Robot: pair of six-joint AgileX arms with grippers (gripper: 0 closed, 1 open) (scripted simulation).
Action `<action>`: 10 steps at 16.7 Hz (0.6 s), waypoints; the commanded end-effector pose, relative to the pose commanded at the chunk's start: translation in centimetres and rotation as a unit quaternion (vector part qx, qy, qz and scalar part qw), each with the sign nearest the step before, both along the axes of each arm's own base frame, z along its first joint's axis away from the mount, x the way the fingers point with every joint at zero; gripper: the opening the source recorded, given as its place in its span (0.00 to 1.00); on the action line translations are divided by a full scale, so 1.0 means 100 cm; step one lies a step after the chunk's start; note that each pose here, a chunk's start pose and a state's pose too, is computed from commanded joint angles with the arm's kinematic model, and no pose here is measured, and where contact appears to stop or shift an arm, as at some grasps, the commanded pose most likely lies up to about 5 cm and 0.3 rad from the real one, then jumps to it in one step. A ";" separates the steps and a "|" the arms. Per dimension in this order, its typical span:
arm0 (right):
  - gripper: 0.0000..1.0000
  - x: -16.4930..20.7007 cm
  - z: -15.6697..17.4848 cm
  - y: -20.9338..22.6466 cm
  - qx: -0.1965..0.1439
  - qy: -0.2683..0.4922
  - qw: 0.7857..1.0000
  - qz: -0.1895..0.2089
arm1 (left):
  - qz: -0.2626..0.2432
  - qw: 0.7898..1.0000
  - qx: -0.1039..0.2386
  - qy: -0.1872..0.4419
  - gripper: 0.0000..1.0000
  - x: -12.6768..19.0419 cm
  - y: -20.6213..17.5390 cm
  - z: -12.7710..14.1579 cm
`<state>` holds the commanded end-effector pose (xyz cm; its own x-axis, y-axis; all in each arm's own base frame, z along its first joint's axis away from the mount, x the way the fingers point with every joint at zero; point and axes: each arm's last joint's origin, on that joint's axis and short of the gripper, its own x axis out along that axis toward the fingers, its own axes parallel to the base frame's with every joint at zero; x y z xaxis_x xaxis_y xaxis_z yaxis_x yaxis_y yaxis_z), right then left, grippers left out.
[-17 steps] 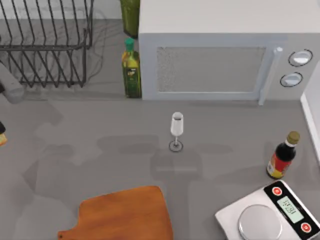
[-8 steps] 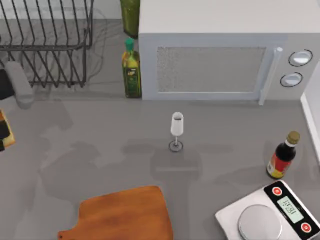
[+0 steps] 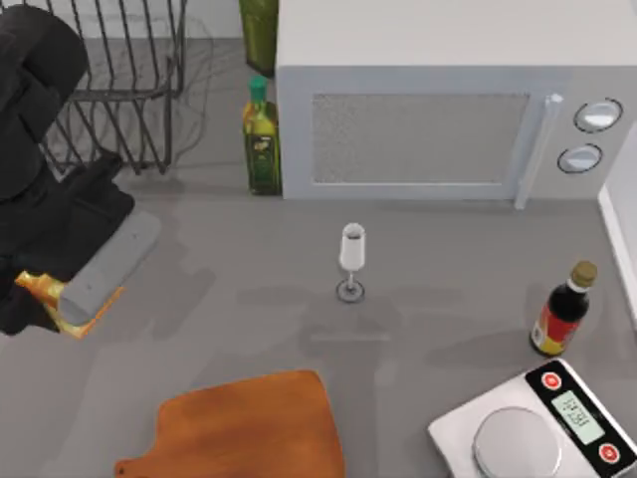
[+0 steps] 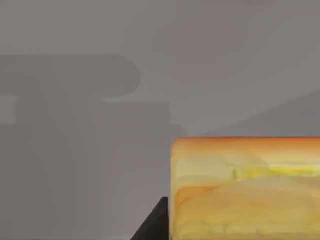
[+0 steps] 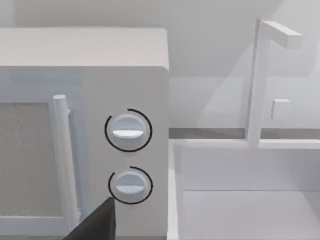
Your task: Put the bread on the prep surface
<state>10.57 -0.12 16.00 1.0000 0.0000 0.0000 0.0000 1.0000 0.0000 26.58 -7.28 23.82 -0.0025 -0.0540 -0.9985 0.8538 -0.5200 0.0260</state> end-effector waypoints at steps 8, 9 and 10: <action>1.00 0.000 0.000 0.000 0.000 0.000 1.000 0.000 | -0.625 0.779 -0.026 0.030 0.00 -0.048 -0.063 -0.025; 1.00 0.000 0.000 0.000 0.000 0.000 1.000 0.000 | -0.682 0.730 -0.030 0.030 0.00 -0.053 -0.069 -0.029; 1.00 0.000 0.000 0.000 0.000 0.000 1.000 0.000 | -0.732 0.679 -0.033 0.029 0.00 -0.057 -0.074 -0.033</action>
